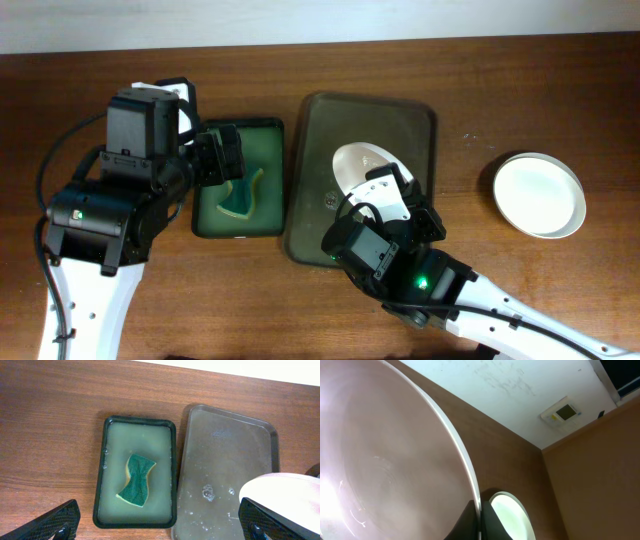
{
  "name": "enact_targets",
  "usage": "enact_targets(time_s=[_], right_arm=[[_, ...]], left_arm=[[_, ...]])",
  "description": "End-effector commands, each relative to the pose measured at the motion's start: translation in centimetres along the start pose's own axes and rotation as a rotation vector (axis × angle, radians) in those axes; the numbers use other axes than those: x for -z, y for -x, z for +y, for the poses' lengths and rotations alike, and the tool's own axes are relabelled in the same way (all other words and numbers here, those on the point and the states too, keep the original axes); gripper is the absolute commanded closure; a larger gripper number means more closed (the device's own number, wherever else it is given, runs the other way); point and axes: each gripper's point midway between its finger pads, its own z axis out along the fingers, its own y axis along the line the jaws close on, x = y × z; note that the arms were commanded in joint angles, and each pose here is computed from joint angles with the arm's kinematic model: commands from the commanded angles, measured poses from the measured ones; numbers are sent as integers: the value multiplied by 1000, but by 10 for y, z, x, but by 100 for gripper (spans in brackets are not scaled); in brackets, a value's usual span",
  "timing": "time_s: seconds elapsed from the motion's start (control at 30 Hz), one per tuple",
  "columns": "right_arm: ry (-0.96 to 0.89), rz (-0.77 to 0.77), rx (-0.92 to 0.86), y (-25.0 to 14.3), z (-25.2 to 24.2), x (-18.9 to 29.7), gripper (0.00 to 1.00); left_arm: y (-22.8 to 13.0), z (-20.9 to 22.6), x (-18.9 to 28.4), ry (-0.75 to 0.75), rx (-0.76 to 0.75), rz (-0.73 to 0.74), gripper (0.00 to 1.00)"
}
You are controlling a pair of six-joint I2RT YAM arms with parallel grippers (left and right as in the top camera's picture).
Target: Clean dirty plates on tray and stack at the side
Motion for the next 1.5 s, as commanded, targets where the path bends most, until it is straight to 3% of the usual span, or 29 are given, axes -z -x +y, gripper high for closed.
enact_targets(time_s=[0.0, 0.2, 0.33, 0.4, 0.5, 0.53, 0.63, 0.67, 0.83, 1.0, 1.03, 1.07, 1.13, 1.27, 1.47], right_arm=[[-28, -19, -30, 4, -9, 3, 96], [-28, -19, -45, 4, -9, 3, 96], [6, 35, -198, -4, -8, -8, 96], [62, 129, -306, -18, -5, -25, 96], [292, 397, -530, -56, 4, -62, 96], [367, 501, -646, -72, -2, -74, 96], [477, 611, -915, -98, -34, -97, 96], [447, 634, -1065, -118, -66, -110, 96], [135, 756, -1379, -221, -152, -134, 96], [15, 897, -1514, -294, -164, -149, 96], [6, 935, -1534, -308, -161, -150, 79], [0, 924, -1540, -310, -163, -153, 44], [30, 865, -1557, -296, -173, -157, 41], [316, 637, -1531, -191, -182, -158, 45], [642, 436, -1072, -55, -107, -97, 49]], left_arm=[[3, -2, 3, -11, -1, -9, 0], [3, -2, 3, -11, -1, -9, 0], [3, -2, 3, -11, -1, -9, 0], [3, -2, 3, -11, -1, -9, 0], [3, -2, 3, -11, -1, -9, 0], [3, -2, 3, -11, -1, -9, 0], [3, -2, 3, -11, -1, -9, 0], [3, -2, 3, -11, -1, -9, 0], [3, -2, 3, -11, -1, -9, 0], [3, -2, 3, -11, -1, -9, 0], [3, -2, 3, -11, -1, -9, 0], [3, -2, 3, -11, -1, -9, 0], [3, -2, 3, -11, -1, -9, 0], [3, -2, 3, -11, -1, -9, 0], [3, -2, 3, -11, -1, -9, 0]])
